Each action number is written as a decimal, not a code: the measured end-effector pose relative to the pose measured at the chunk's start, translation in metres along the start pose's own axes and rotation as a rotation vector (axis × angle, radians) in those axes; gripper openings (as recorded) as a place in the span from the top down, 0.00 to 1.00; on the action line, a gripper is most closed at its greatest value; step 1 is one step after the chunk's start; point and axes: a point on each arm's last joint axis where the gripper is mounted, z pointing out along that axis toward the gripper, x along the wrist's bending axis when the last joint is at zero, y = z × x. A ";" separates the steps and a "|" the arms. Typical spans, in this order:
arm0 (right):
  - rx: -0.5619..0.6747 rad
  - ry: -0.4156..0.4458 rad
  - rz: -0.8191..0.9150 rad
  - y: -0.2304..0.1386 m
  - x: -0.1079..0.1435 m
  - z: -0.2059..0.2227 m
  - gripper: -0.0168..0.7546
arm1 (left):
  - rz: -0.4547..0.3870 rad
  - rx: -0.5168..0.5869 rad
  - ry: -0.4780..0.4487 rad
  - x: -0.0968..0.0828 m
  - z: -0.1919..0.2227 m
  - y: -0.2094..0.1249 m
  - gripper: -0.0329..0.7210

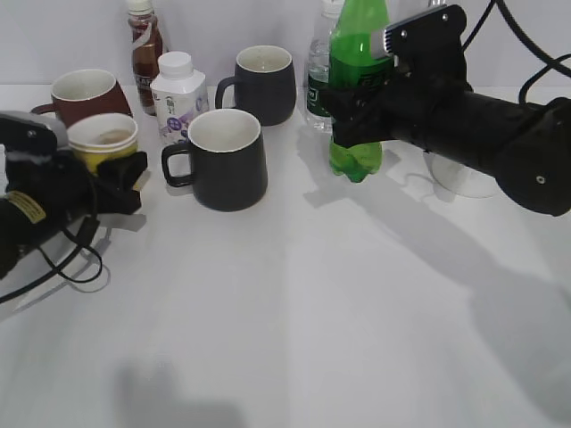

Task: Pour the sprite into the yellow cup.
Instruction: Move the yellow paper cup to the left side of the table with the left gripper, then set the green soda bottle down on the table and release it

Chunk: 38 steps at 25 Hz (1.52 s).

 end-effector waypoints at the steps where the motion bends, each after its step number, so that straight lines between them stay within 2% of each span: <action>1: 0.000 0.000 0.000 0.000 0.000 0.000 0.42 | -0.004 0.007 0.003 0.001 0.001 -0.003 0.48; 4: 0.000 0.000 0.000 0.000 0.000 0.000 0.42 | -0.012 -0.010 0.010 0.002 0.002 -0.006 0.45; 10: 0.000 0.000 -0.004 0.000 0.000 0.000 0.42 | -0.015 0.003 0.016 0.002 0.002 -0.009 0.26; 13: -0.002 0.000 -0.004 0.000 0.000 0.000 0.42 | -0.019 0.016 0.018 0.002 -0.001 -0.012 0.22; 18: -0.059 0.011 0.000 0.001 0.001 0.002 0.42 | -0.025 0.043 0.020 -0.001 -0.010 -0.015 0.20; 25: 0.007 0.018 0.014 -0.025 0.002 0.011 0.42 | -0.026 0.037 0.025 -0.004 -0.024 -0.007 0.19; 33: 0.004 0.018 0.013 -0.024 0.002 0.012 0.42 | -0.040 0.085 0.032 -0.008 -0.040 -0.014 0.18; 38: 0.004 0.018 0.013 -0.024 0.002 0.012 0.34 | -0.040 0.086 0.033 -0.011 -0.054 -0.010 0.18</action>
